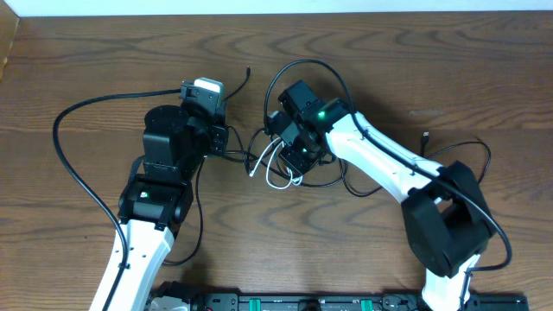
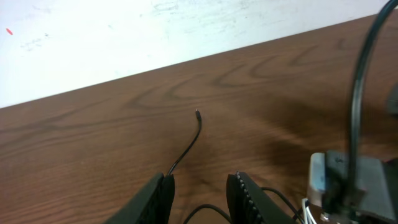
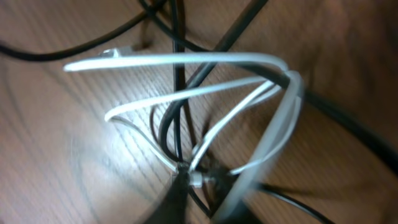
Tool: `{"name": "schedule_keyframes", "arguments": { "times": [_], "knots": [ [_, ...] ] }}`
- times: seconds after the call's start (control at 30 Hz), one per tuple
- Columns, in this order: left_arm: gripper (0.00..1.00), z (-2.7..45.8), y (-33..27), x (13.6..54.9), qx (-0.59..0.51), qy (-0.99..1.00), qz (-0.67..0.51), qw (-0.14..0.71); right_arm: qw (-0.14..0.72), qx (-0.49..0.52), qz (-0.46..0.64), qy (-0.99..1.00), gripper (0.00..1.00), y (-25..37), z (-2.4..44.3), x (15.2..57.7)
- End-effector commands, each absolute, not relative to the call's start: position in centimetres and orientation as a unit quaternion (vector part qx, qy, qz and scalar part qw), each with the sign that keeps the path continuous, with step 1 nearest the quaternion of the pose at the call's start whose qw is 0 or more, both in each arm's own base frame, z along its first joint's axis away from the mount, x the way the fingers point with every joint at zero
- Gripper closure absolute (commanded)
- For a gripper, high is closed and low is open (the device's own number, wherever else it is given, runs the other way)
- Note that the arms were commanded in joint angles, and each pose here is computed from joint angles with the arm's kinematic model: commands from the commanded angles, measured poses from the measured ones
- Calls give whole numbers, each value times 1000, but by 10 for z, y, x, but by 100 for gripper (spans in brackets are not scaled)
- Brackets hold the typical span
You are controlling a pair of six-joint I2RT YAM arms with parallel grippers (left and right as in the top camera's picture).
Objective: Untangle cables
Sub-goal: 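Move the right gripper back and grasp the white cable loop, then lift the white cable with the right gripper and carry it off right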
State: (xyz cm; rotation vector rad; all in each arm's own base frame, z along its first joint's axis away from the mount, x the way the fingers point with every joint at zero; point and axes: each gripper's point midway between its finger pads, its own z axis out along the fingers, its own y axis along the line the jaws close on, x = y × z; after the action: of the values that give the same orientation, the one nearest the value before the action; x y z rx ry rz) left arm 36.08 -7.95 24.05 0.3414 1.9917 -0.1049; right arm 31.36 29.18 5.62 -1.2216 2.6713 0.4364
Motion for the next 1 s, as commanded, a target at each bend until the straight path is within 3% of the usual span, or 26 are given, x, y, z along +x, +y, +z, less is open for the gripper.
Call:
{"name": "schedule_keyframes", "arguments": {
  "times": [0.0,0.2,0.37,0.6,0.97],
  "knots": [
    [67,245,-80,362,144,832,-49,534,78,-389,141,907,99,291,51,312],
    [67,245,-80,362,144,832,-49,534,74,-368,143,916,99,291,67,313],
    [67,245,-80,362,144,832,-49,533,102,-363,139,916,99,286,125,322],
    [67,244,-80,362,144,834,-49,531,219,-351,80,907,99,271,226,349],
    [68,224,-81,361,146,852,-49,501,384,-300,37,873,99,243,344,369]
  ]
}}
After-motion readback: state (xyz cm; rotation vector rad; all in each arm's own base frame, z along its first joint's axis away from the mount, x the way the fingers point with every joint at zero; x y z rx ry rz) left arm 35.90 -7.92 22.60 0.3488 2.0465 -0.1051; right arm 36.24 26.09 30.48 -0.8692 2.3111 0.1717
